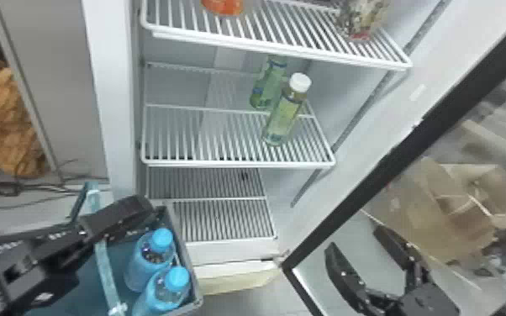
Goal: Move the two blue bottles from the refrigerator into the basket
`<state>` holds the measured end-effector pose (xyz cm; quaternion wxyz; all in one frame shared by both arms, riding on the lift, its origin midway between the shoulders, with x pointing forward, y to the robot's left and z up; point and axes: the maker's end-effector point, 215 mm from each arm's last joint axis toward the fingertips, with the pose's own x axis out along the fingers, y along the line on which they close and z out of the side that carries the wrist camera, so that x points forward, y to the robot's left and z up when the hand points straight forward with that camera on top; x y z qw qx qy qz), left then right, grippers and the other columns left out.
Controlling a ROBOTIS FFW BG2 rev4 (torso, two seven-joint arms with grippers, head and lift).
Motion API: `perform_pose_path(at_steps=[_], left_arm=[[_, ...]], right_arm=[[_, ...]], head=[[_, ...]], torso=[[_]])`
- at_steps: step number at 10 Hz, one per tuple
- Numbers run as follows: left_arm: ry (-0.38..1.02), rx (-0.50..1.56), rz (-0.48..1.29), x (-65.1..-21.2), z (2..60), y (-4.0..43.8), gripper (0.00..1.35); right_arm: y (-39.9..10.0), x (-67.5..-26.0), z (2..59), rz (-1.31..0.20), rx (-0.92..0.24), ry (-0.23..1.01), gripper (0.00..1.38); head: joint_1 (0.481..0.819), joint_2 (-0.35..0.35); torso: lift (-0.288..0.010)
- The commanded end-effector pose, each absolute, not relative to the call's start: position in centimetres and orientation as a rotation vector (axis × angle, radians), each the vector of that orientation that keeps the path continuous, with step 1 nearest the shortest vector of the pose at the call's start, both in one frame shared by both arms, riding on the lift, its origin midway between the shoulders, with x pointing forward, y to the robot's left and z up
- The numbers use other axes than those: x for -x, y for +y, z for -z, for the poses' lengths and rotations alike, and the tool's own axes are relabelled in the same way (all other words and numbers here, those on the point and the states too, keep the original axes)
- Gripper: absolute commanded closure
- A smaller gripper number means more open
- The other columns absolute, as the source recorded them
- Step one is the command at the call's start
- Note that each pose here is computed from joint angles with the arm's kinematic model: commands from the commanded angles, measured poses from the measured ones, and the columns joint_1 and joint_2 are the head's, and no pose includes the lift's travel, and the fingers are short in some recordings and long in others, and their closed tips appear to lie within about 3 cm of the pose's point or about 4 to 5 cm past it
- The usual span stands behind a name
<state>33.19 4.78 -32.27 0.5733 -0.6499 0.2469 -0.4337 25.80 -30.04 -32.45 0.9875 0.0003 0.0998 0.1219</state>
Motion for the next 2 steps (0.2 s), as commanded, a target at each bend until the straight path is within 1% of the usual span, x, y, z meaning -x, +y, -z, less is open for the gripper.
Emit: perform_pose_path(at_steps=[1,2], left_arm=[[0.58,1.524,1.018,-33.15,32.26,4.7,1.2],[0.58,1.524,1.018,-33.15,32.26,4.7,1.2]], right_arm=[[-30.09,-25.83,32.53,-0.244,-0.004,0.201,0.14],[-30.08,-25.83,32.55,-0.244,-0.002,0.202,0.14]], head=[[0.695,-0.35],[0.695,-0.35]], torso=[[-0.22],[-0.22]])
